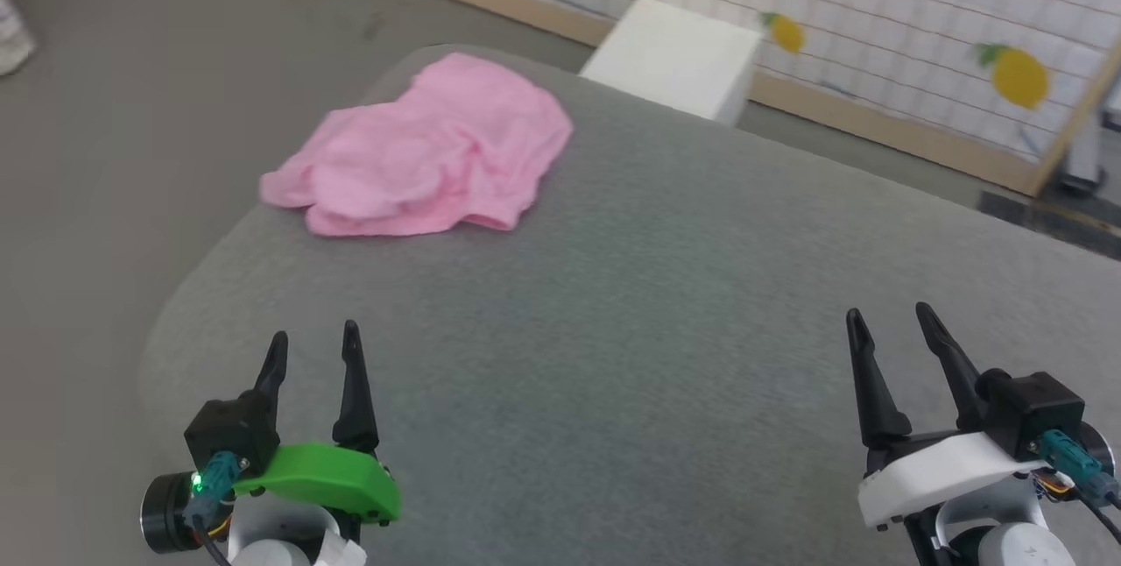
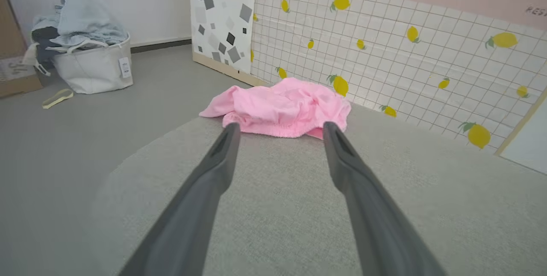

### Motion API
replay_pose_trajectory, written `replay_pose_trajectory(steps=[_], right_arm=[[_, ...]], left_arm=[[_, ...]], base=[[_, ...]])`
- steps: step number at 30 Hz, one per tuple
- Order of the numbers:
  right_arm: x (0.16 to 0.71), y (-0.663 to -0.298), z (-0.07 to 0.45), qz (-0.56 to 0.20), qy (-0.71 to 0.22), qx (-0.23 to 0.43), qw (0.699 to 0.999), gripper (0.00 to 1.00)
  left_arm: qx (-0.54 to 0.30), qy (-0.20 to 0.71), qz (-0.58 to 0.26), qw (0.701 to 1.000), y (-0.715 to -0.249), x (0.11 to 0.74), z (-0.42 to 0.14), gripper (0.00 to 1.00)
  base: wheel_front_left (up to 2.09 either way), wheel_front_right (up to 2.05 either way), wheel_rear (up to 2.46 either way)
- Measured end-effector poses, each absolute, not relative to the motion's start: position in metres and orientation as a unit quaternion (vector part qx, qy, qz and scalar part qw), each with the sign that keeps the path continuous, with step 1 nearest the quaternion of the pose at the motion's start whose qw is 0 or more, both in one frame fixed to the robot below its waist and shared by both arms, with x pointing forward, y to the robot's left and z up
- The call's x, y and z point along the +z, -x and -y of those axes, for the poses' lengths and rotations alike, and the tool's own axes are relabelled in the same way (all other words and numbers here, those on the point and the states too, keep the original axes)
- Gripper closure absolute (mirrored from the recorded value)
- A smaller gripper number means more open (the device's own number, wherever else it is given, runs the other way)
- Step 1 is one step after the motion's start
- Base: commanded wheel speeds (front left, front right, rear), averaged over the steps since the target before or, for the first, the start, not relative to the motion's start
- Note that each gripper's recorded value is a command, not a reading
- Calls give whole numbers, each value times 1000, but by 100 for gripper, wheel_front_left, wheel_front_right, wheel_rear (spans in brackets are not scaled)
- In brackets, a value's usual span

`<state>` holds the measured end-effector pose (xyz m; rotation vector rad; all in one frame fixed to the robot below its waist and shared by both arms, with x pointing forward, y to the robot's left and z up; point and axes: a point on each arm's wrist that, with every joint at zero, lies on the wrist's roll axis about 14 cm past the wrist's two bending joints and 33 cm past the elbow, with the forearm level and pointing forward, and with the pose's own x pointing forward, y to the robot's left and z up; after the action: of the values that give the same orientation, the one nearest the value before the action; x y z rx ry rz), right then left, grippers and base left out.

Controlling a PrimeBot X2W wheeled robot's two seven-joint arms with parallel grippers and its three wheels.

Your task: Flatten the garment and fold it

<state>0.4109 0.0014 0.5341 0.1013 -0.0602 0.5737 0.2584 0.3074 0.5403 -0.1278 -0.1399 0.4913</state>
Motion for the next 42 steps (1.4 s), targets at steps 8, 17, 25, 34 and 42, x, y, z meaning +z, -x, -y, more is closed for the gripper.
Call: replay_pose_trajectory(steps=[8,17,25,34,42], right_arm=[[534,-403,-66,24,-52,366,929,0],[532,-398,-89,18,-54,396,917,0],[526,-404,-78,10,-58,381,923,0],[536,-438,-70,33,-58,358,931,0],[503,-477,-34,11,-69,303,950,0]], left_arm=[[332,58,74,939,-198,540,-342,0],[366,58,71,926,-175,537,-352,0],[366,79,76,924,-186,538,-355,0],[341,85,107,930,-261,591,-401,0],[319,133,4,939,-361,587,-445,0]], base=[[0,0,0],[0,0,0],[0,0,0],[0,0,0],[0,0,0]])
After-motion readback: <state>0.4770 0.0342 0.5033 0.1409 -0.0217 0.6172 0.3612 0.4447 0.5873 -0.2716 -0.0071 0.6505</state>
